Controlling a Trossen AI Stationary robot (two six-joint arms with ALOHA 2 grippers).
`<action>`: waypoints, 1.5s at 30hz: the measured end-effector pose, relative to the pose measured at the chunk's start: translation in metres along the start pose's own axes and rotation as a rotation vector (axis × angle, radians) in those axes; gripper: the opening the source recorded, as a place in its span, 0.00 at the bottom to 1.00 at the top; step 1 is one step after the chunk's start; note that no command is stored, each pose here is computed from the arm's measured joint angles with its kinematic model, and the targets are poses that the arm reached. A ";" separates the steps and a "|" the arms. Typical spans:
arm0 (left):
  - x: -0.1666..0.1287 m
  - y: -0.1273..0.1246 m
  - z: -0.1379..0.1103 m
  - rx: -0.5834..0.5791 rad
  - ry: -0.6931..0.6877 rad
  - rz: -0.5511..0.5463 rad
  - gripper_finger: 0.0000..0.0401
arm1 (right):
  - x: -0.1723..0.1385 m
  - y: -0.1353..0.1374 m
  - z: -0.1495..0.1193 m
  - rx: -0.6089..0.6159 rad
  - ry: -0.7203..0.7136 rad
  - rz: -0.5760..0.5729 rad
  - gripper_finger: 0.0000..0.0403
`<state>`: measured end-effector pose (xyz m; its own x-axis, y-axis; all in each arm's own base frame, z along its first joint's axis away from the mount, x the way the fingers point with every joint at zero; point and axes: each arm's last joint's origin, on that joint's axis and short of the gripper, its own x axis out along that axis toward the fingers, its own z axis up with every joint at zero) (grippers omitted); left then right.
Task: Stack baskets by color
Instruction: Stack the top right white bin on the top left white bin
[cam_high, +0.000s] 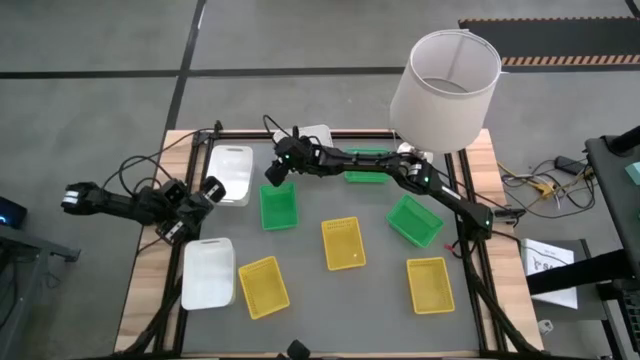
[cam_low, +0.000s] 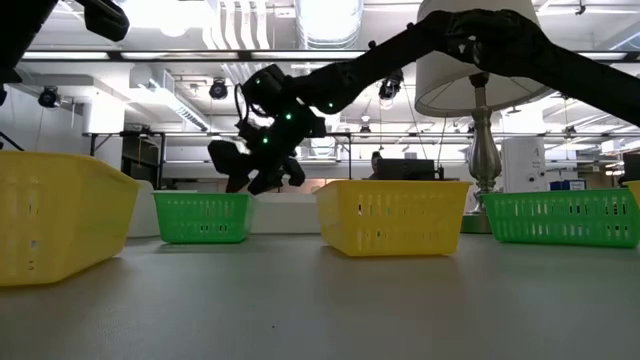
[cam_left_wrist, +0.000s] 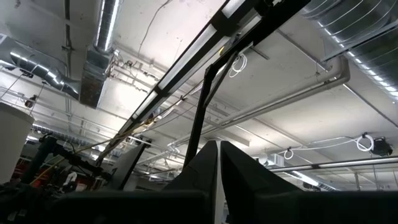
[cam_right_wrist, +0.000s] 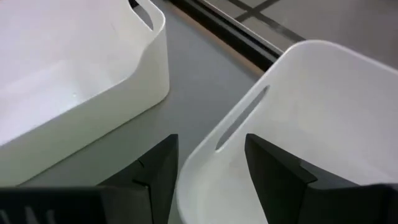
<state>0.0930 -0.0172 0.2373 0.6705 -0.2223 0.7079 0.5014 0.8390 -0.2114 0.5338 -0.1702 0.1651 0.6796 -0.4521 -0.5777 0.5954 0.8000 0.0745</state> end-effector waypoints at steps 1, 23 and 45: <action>0.000 0.000 0.000 0.000 0.000 0.000 0.01 | 0.001 0.000 -0.002 -0.001 0.002 -0.001 0.44; 0.000 0.000 0.001 -0.004 -0.006 0.004 0.01 | -0.038 0.041 0.013 -0.494 0.024 -0.018 0.04; -0.001 -0.004 0.009 0.006 -0.088 -0.033 0.01 | -0.050 0.108 0.022 -0.758 -0.364 0.456 0.03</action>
<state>0.0860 -0.0160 0.2437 0.6028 -0.2055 0.7710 0.5192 0.8347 -0.1834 0.5739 -0.0695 0.2203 0.9453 -0.0263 -0.3253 -0.1089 0.9142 -0.3903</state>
